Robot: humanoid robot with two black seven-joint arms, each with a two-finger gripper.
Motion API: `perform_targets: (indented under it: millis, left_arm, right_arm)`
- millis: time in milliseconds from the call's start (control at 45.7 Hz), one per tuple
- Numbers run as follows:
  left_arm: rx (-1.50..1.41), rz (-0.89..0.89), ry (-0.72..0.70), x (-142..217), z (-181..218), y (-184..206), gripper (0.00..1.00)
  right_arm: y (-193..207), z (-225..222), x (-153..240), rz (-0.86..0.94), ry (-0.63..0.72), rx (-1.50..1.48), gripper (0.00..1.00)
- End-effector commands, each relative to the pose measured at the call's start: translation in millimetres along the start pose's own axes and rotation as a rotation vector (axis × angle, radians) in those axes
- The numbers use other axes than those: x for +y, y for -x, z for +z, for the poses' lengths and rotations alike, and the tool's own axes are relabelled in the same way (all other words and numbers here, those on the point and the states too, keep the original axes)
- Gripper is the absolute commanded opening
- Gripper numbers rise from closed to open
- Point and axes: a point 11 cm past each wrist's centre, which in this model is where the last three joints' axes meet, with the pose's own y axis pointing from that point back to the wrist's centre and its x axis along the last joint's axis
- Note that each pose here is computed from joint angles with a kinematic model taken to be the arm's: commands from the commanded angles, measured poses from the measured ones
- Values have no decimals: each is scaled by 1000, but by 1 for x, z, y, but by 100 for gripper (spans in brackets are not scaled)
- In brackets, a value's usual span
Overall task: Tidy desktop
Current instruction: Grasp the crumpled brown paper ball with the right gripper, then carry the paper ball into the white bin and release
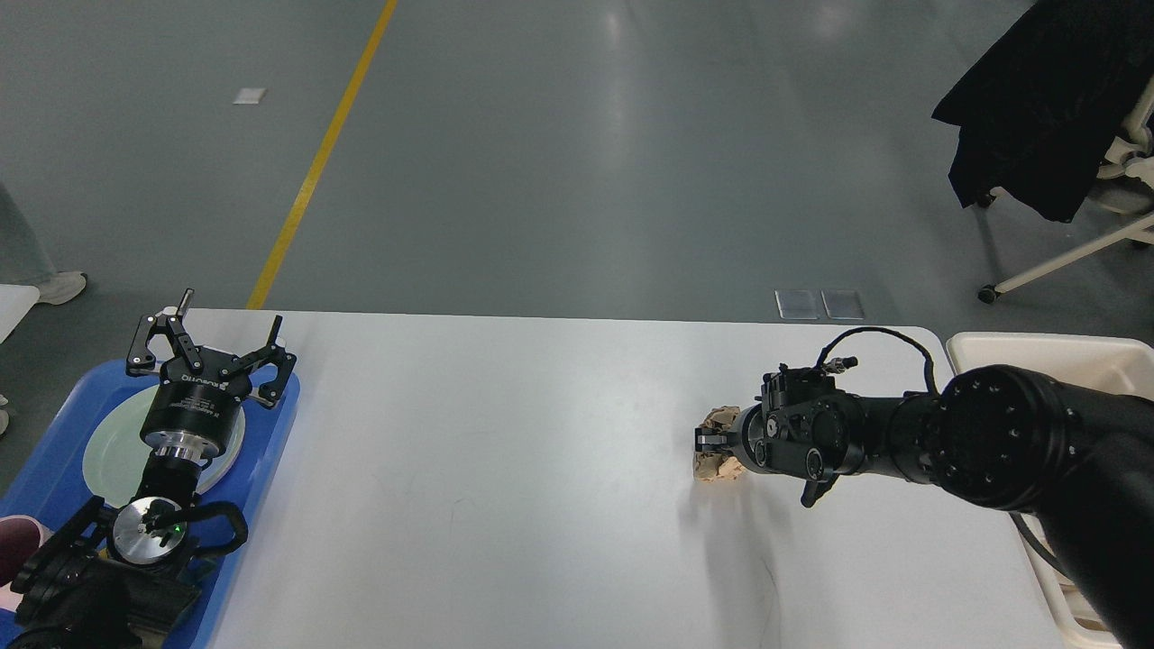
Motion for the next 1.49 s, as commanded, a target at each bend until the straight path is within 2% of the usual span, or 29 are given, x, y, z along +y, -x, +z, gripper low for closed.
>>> perform_targets:
  millis: [0,416,547,745,898,1051,1161,1248,1380,1467]
  left_arm:
    - [0,0,2,0,0,0,96]
    - [0,-1,0,-1,0,1,96]
    - [2,-2,1,-1,0,1,96]
    - [0,-1,0,0,0,0,96]
    - [0,-1,0,0,0,0,96]
    - [-1,0,-1,0,0,0,96]
    - [0,0,0,0,0,0,96]
    - [0,0,0,0,0,0,96]
    - [0,0,0,0,0,0,97]
    - [0,0,0,0,0,0,96]
  right_arm:
    - [-1,1,1,-3,11,-5,0]
    - [-3,1,4,-11,11,-9,0]
    - [-10,14,17,-34,25,-17,0]
    - [-36,34,82,-161,32,-58,0]
    - [-52,52,146,-275,102,21,0]
    - [-70,52,218,-276,145,85,0]
    - [-76,56,258,-300,129,23,0]
    - [-70,68,278,-356,143,-20,0]
    - [-67,80,303,-363,42,-114,0]
    - [-68,92,305,-353,84,-126,0]
